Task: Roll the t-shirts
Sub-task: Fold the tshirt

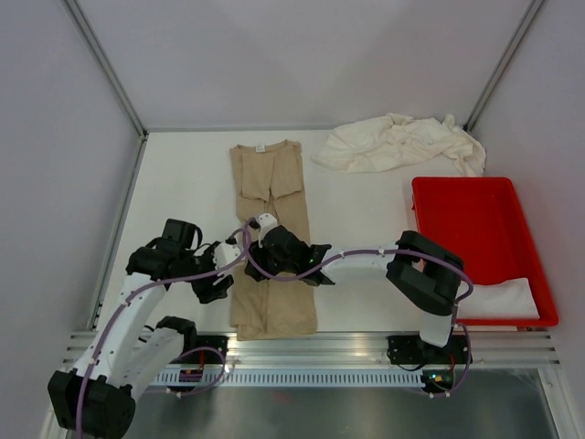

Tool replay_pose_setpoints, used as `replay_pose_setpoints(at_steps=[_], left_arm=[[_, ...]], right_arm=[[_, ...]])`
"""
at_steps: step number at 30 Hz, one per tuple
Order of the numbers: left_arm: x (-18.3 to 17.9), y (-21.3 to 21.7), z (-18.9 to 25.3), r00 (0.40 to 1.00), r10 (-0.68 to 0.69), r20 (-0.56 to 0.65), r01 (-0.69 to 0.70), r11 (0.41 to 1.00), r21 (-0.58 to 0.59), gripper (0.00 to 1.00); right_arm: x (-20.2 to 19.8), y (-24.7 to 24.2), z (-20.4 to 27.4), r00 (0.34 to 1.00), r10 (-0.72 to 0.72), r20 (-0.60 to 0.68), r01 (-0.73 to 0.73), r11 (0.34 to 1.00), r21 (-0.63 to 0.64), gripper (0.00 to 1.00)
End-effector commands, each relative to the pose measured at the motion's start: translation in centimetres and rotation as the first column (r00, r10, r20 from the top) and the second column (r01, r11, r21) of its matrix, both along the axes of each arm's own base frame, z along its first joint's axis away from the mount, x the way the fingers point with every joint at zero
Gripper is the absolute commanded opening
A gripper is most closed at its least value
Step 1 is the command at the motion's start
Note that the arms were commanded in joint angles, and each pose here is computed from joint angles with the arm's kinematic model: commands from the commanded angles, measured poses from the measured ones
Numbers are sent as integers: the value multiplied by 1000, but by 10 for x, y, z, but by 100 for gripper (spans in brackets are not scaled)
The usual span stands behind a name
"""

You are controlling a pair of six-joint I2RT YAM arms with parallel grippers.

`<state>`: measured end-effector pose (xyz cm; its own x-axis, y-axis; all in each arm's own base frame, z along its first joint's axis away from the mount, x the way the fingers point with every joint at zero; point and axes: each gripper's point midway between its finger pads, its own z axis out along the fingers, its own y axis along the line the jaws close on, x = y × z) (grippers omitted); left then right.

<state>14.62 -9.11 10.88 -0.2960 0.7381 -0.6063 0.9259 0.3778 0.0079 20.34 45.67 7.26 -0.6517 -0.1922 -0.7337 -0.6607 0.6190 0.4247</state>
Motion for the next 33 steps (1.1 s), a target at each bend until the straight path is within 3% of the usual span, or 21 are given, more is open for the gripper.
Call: replay_pose_setpoints(at_steps=[1,5,6,8,9,10,12,14,16,18,22,23,27,29,33], left_arm=[[1,-2,-14,989,-143,35,141,989,53,71],[6,3,-23,983,-180,32,175,976,130,71],[11,3,-23,985,-171,24,166,977,137,68],[51,1,0,993,-23,114,7,991,134,60],[65,1,0,995,63,73,-72,990,125,52],[93,-4,30,985,109,137,-122,989,86,50],[126,-4,35,976,207,65,-210,977,41,50],[173,-4,64,946,316,71,-314,949,-30,52],[225,-2,61,915,400,57,-399,917,-24,52],[255,-2,52,874,486,23,-485,874,-21,52],[315,-10,24,816,577,-28,-578,815,-37,51],[327,-11,23,806,592,-12,-591,805,-58,53],[352,-16,-3,744,657,-119,-667,740,-87,62],[365,-17,-19,713,679,-174,-698,710,-91,64],[394,-9,-27,648,731,-212,-760,638,-124,65]], right_arm=[[32,-4,2,993,-118,-18,119,992,35,43],[69,-1,28,989,-150,4,149,985,90,40],[79,3,38,987,-163,7,161,981,109,32],[92,-9,41,983,-183,-9,183,977,107,21],[93,-18,47,981,-195,1,194,975,109,13],[98,-29,47,976,-217,21,214,973,89,11],[95,-52,39,969,-242,43,240,970,45,6],[92,-75,42,960,-271,71,270,963,22,5],[98,-92,48,952,-298,73,296,955,32,5],[109,-104,44,944,-323,63,322,946,18,5],[191,-129,65,902,-429,57,427,903,40,5],[207,-132,65,891,-451,53,450,893,32,6],[256,-135,18,850,-514,-118,513,857,-36,43],[286,-141,20,819,-556,-144,563,826,14,46],[327,-148,-18,743,-642,-189,651,759,-23,48]])
